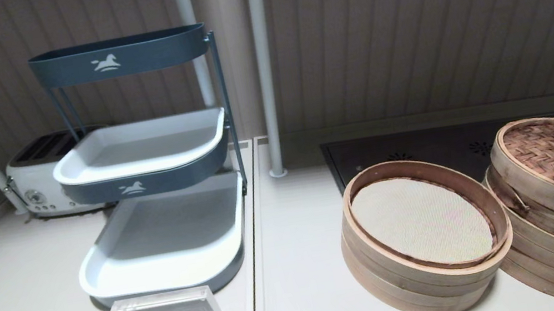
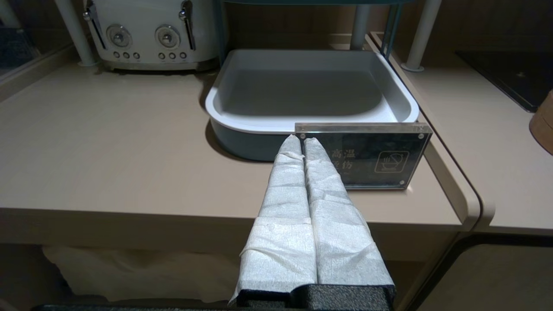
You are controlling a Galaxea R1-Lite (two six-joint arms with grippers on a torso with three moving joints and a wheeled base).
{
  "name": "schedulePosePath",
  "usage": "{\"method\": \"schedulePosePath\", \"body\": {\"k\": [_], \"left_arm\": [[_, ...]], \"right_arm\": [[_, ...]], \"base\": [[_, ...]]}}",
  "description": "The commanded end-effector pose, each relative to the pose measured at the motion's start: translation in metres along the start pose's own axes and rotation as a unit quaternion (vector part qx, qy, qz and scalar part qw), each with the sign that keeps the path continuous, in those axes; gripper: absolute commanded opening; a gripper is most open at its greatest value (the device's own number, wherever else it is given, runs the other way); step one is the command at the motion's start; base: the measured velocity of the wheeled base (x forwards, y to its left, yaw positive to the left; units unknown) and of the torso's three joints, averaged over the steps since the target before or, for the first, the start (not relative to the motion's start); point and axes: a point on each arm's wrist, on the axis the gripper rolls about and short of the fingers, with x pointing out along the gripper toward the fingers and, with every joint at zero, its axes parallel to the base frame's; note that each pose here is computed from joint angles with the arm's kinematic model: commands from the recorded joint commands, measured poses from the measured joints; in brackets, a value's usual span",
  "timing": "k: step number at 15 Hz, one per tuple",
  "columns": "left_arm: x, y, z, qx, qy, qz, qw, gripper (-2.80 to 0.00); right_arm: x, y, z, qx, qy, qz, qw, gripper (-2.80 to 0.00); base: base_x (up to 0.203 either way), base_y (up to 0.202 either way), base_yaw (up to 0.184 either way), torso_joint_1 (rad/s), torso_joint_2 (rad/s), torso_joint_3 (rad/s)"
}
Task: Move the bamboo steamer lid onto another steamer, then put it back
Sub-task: Put the steamer
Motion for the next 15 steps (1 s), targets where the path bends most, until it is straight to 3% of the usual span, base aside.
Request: {"method": "schedulePosePath", "body": {"k": [1, 13, 14, 15], "left_arm": [[0.0015, 0.0, -0.0077, 0.0, 0.011, 0.0, 0.9999, -2.8], [0.0016, 0.0, -0.0077, 0.0, 0.012, 0.0, 0.9999, -2.8], [0.0016, 0.0, -0.0078, 0.0, 0.013, 0.0, 0.9999, -2.8], [0.0015, 0.0, -0.0078, 0.0, 0.012, 0.0, 0.9999, -2.8]], "right_arm": [[0.0003, 0.0001, -0.0002, -0.001, 0.001, 0.001, 1.0, -2.8], [0.0032, 0.0008, -0.002, -0.002, 0.008, 0.002, 1.0, -2.8], [0.0033, 0.0005, -0.0021, -0.002, 0.008, 0.002, 1.0, 0.0], [0.0025, 0.0009, -0.0019, -0.002, 0.007, 0.002, 1.0, 0.0]], "base": [[0.0, 0.0, 0.0, 0.0, 0.0, 0.0], [0.0, 0.0, 0.0, 0.0, 0.0, 0.0], [0.0, 0.0, 0.0, 0.0, 0.0, 0.0], [0.0, 0.0, 0.0, 0.0, 0.0, 0.0]]}}
